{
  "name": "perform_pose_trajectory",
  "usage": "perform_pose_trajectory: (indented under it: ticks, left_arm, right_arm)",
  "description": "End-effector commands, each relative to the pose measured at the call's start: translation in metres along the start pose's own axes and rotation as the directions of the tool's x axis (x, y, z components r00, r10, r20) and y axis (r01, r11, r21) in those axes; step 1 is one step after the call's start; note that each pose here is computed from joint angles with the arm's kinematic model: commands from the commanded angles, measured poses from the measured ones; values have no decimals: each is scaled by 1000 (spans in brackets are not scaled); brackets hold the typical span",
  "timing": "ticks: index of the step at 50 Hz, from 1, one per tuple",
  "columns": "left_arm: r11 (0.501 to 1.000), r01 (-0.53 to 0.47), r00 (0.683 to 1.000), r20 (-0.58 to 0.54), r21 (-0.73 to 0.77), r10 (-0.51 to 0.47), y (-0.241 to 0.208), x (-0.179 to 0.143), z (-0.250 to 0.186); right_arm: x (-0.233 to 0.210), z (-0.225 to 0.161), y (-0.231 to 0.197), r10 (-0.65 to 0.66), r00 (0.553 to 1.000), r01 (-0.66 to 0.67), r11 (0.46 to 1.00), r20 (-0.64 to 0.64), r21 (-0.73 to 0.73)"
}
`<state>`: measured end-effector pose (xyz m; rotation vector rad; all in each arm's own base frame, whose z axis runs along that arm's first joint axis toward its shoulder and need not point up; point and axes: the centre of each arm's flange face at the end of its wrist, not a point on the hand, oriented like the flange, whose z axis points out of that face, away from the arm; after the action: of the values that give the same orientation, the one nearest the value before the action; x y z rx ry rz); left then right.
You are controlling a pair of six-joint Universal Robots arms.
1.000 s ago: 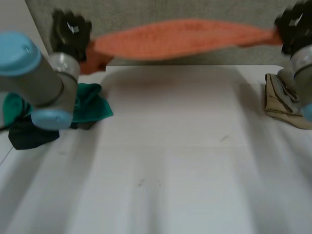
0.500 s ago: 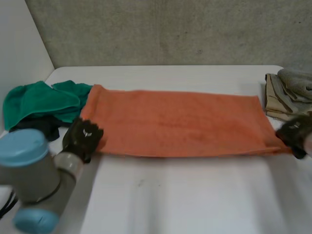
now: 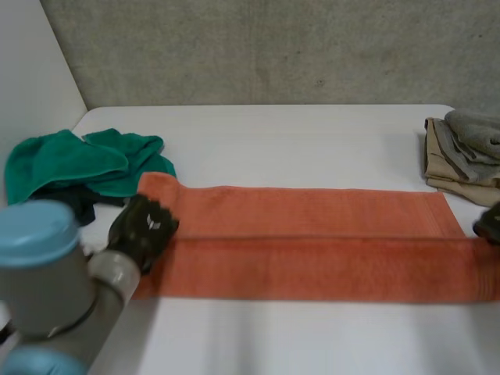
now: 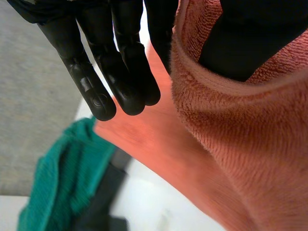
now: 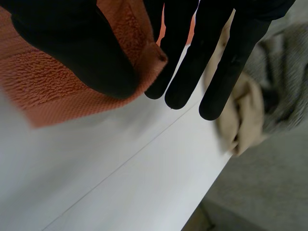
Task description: Fold the laundry.
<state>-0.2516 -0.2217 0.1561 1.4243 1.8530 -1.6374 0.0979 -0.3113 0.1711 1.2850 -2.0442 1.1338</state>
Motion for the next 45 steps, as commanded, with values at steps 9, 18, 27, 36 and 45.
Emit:
perform_pose_trajectory:
  ticks: [9, 18, 27, 36, 45]
  left_arm:
    - [998, -25, 990, 138, 52, 18, -5, -2, 130]
    - [984, -160, 951, 277, 75, 134, -14, -11, 159]
    - [974, -176, 959, 250, 143, 136, -41, 6, 139]
    - [977, -163, 959, 253, 140, 124, -48, -16, 102]
    - [985, -96, 985, 156, 143, 74, -27, -26, 78]
  right_arm:
    - [7, 97, -44, -7, 977, 40, 987, -212, 154]
    - [2, 112, -52, 1, 967, 45, 983, -253, 176]
    - [6, 92, -57, 97, 962, -51, 982, -256, 180]
    - [6, 68, -58, 149, 963, -106, 976, -226, 191]
    - [-5, 36, -60, 223, 970, -196, 954, -96, 228]
